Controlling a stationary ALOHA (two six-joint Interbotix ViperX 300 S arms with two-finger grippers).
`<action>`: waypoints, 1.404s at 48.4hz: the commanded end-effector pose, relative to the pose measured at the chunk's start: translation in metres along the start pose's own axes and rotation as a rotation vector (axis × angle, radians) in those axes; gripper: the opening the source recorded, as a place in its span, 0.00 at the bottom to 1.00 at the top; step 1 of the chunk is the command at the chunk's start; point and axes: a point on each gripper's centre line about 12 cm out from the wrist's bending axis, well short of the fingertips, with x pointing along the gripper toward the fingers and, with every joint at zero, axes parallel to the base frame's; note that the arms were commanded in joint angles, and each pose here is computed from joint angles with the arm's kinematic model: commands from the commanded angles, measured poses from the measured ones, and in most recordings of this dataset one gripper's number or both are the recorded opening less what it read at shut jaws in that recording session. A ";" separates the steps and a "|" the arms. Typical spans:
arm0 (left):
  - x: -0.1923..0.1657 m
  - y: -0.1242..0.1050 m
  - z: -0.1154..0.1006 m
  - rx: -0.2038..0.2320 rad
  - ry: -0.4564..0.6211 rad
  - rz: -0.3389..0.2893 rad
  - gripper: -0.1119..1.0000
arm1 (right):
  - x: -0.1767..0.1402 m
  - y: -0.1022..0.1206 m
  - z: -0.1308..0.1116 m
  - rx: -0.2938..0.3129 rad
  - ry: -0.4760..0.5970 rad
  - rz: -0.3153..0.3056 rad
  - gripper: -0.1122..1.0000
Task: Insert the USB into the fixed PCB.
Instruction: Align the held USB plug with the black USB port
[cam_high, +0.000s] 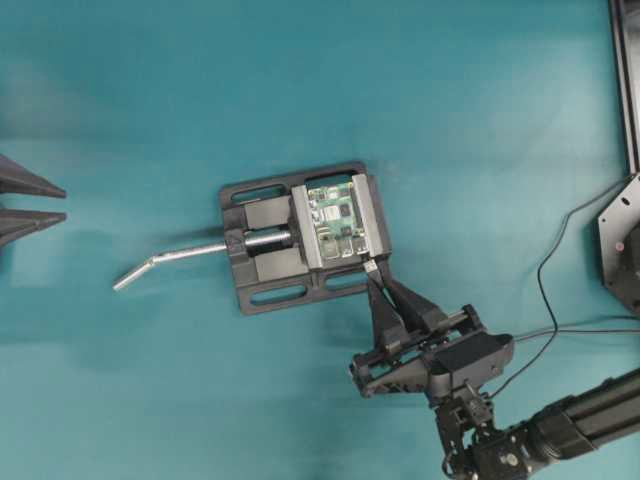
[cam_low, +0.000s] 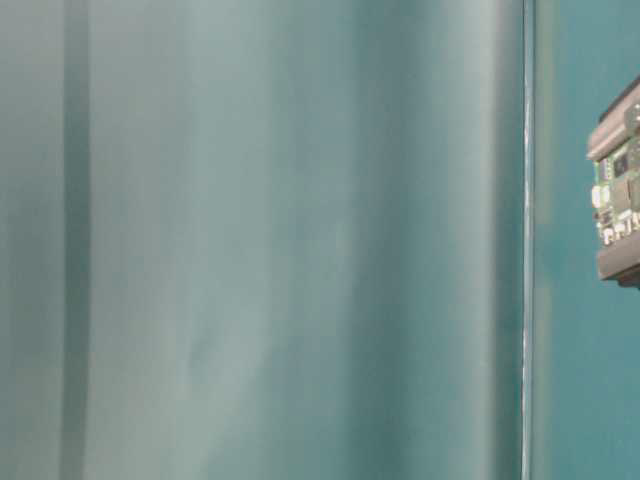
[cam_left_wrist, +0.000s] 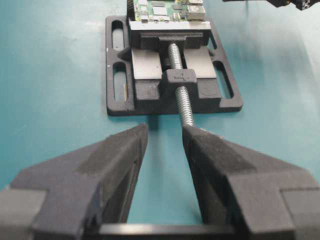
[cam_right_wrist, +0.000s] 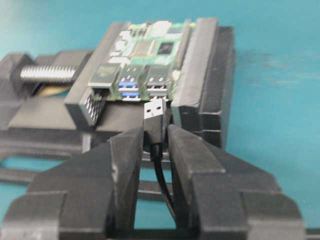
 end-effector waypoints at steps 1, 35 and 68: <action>-0.001 -0.001 0.010 0.002 -0.023 -0.004 0.51 | -0.004 0.006 0.007 0.033 -0.009 -0.025 0.28; -0.001 -0.001 0.010 0.002 -0.023 -0.004 0.51 | -0.004 0.013 -0.001 0.129 -0.055 -0.033 0.28; -0.001 -0.001 0.010 0.002 -0.023 -0.004 0.51 | -0.002 0.023 0.000 0.071 -0.040 -0.051 0.28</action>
